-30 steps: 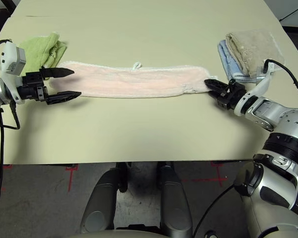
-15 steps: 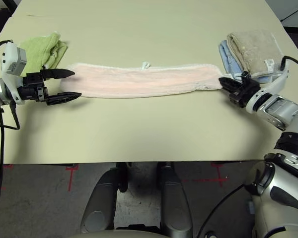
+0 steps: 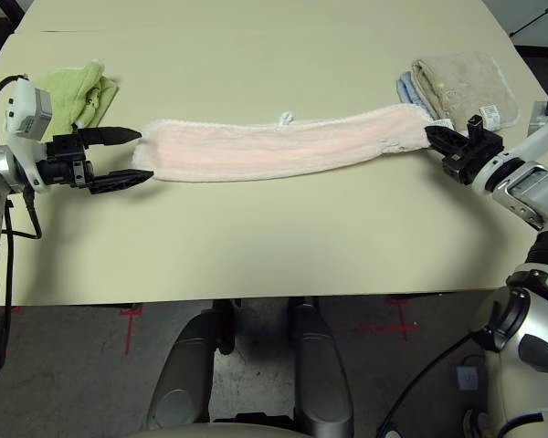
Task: Fold the towel and set it aside.
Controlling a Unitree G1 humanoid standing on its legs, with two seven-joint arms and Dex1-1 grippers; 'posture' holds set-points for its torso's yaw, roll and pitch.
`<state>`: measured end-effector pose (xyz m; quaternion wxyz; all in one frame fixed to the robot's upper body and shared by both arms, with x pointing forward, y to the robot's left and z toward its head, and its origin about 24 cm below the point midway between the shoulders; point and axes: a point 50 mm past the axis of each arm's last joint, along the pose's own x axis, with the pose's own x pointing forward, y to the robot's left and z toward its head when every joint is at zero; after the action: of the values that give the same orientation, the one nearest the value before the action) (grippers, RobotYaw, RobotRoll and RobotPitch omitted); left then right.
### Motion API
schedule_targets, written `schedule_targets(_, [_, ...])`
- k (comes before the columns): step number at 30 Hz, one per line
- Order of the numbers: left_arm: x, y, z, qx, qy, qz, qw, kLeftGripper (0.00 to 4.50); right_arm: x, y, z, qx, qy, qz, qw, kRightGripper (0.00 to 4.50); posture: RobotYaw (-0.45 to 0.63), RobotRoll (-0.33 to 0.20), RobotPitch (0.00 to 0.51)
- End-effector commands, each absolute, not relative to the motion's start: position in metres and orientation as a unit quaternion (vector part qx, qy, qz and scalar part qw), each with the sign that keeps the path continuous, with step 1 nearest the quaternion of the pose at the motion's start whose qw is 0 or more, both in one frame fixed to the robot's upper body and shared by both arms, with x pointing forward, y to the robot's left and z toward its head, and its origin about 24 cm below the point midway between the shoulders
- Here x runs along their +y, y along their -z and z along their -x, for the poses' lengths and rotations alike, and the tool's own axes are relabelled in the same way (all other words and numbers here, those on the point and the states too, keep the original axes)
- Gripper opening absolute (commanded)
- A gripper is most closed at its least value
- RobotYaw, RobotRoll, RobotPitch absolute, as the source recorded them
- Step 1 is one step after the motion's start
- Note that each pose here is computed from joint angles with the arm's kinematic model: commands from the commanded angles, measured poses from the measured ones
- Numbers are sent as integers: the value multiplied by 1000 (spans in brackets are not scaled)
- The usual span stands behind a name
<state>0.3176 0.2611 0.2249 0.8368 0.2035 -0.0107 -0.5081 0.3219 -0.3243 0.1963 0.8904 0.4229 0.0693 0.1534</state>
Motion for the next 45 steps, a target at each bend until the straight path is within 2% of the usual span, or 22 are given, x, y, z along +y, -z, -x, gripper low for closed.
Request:
schedule_targets(1, [258, -222, -314, -21, 522, -207, 827, 4500, -328, -202, -320, 45, -171, -407, 896, 45, -91, 0, 299])
schedule_targets(7, [256, -223, -315, -22, 524, -207, 826, 4500, -315, -221, -316, 6, -261, -409, 875, 45, -89, 0, 293])
schedule_targets(14, [253, -222, -315, -18, 528, -205, 824, 4500, -289, -237, -317, 6, -342, -390, 855, 45, -87, 0, 292])
schedule_targets(23, [253, -222, -315, -13, 529, -205, 823, 4500, -235, -257, -323, 55, -451, -270, 849, 45, -74, 0, 285])
schedule_targets(29, [252, -221, -314, -11, 528, -205, 824, 4500, -211, -250, -323, 113, -485, -177, 849, 45, -63, 0, 284])
schedule_targets(34, [253, -221, -313, -11, 526, -205, 825, 4500, -198, -242, -326, 148, -479, -121, 857, 45, -57, 0, 283])
schedule_targets(45, [251, -218, -313, -11, 526, -202, 826, 4500, -158, -224, -328, 199, -478, -84, 852, 45, -53, 0, 283])
